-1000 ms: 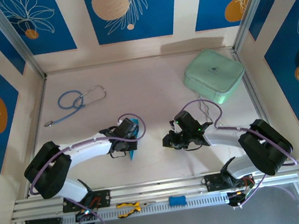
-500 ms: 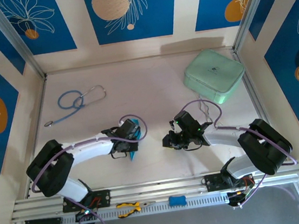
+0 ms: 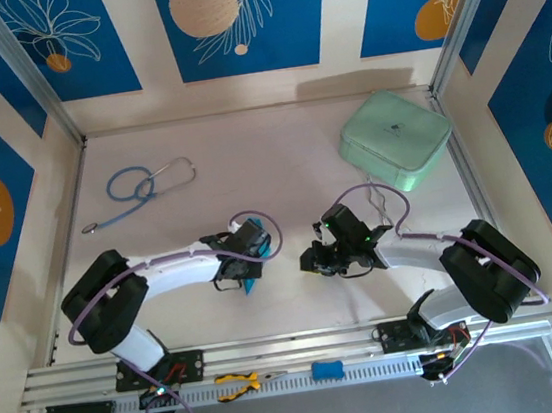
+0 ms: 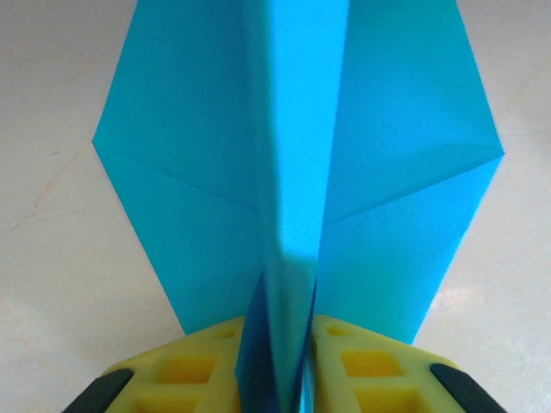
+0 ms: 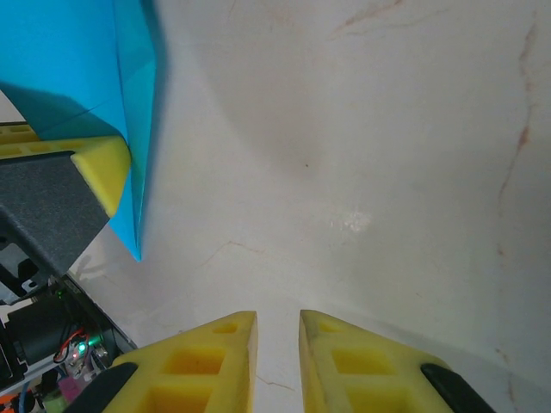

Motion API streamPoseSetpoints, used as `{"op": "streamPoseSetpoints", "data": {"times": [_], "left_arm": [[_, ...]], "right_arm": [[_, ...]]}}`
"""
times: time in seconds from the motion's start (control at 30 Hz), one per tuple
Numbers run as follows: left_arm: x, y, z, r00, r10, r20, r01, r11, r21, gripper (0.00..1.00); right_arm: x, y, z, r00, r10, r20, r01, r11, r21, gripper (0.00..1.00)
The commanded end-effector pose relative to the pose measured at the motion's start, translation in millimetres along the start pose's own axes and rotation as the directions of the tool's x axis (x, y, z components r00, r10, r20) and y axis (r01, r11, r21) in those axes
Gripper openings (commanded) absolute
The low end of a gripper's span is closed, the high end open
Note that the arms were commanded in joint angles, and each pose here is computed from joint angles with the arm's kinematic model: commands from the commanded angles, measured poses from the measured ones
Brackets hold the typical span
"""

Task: Fold a paper plane with a square sheet of paper (pick it up from the middle)
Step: Move the paper plane to the center of the table.

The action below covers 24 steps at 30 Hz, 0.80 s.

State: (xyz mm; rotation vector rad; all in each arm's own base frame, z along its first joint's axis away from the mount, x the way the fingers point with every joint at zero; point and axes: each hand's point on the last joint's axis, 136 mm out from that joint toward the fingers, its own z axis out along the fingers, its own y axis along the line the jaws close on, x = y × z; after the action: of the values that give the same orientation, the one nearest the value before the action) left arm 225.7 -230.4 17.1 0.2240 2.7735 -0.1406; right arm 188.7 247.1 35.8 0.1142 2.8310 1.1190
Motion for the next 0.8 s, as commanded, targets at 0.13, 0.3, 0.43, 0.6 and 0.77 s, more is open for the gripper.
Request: {"op": "streamPoseSetpoints", "data": {"times": [0.13, 0.3, 0.43, 0.6, 0.77], "left_arm": [[22.0, -4.0, 16.6, 0.998, 0.006, -0.062, -0.013, 0.992, -0.123, 0.32], [25.4, -12.8, 22.2, 0.998, -0.030, -0.064, 0.021, 0.991, -0.130, 0.44], [24.2, -15.9, 21.0, 0.996, -0.077, -0.051, 0.071, 0.991, -0.111, 0.49], [21.7, -19.4, 15.4, 0.989, -0.141, -0.042, 0.137, 0.986, -0.092, 0.49], [13.6, -21.7, 5.1, 0.984, -0.179, -0.019, 0.177, 0.980, -0.093, 0.49]], "right_arm": [[-10.3, 3.0, -24.6, 0.997, -0.027, 0.073, 0.027, 1.000, 0.001, 0.23], [-16.8, -1.7, -42.7, 0.992, -0.012, 0.128, 0.014, 1.000, -0.021, 0.25], [-16.9, -3.0, -49.4, 0.991, -0.010, 0.136, 0.015, 0.999, -0.034, 0.26], [-16.6, -5.0, -49.4, 0.992, -0.008, 0.128, 0.014, 0.999, -0.040, 0.26], [-17.0, -2.6, -49.9, 0.992, -0.017, 0.125, 0.023, 0.999, -0.047, 0.26]]}}
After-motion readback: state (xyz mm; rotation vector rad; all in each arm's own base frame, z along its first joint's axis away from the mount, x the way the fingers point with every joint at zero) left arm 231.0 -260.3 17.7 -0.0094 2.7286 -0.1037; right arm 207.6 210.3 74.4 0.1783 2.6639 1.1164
